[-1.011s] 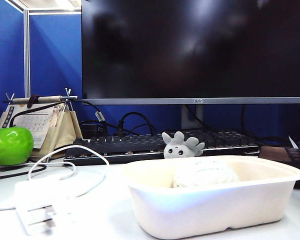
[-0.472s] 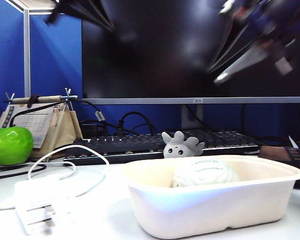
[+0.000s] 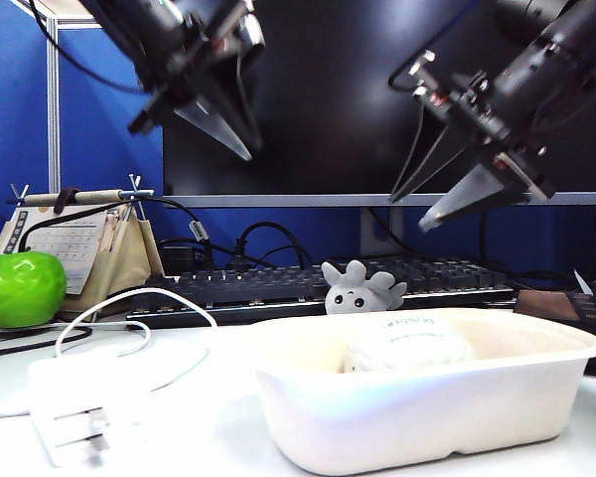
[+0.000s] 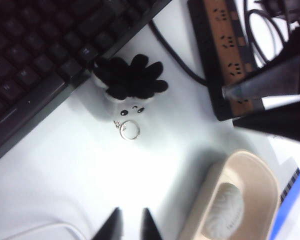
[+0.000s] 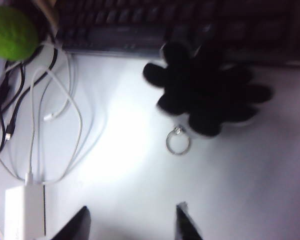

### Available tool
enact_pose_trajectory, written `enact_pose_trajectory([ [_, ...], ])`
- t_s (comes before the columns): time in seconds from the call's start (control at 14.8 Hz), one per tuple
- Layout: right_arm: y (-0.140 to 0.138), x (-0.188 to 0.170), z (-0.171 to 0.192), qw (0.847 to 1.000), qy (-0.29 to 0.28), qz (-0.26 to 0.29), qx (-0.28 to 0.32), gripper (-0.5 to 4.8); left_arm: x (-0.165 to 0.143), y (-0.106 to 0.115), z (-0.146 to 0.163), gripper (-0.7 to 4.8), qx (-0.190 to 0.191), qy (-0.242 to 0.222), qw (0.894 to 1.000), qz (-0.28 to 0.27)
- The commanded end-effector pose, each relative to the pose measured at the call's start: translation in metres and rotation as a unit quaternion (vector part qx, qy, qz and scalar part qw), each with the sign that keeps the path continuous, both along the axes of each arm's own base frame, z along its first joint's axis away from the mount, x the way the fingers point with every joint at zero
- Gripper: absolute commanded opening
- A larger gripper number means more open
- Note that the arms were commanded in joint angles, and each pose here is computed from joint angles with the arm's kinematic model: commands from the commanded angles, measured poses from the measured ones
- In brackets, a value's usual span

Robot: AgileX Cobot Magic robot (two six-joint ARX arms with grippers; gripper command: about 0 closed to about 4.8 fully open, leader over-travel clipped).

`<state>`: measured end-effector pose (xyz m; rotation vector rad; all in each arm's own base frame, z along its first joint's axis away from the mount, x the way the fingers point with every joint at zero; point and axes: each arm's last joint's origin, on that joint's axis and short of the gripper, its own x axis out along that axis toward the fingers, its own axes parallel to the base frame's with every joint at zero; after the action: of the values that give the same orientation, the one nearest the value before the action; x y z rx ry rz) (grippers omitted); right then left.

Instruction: Place the tilting octopus upright.

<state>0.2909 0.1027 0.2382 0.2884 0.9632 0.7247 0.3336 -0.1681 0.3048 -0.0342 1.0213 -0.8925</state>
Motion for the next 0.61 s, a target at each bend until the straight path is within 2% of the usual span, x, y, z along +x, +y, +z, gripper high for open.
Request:
enact_pose_trajectory([
  [0.07, 0.002, 0.004, -0.004, 1.000, -0.006, -0.003, -0.006, 2.67, 0.012, -0.005, -0.014, 0.85, 0.001, -0.001, 1.000, -0.001],
  [0.47, 0.005, 0.015, -0.011, 1.000, -0.029, -0.005, -0.002, 2.67, 0.026, -0.012, -0.023, 0.92, -0.015, -0.031, 0.999, -0.002],
  [0.54, 0.006, 0.018, -0.014, 1.000, -0.030, -0.005, -0.001, 2.67, 0.026, -0.012, -0.023, 1.01, -0.017, -0.034, 0.999, -0.001],
  [0.61, 0.007, 0.021, -0.018, 1.000, -0.031, -0.005, -0.001, 2.67, 0.026, -0.015, -0.023, 1.39, -0.018, -0.038, 0.999, -0.004],
])
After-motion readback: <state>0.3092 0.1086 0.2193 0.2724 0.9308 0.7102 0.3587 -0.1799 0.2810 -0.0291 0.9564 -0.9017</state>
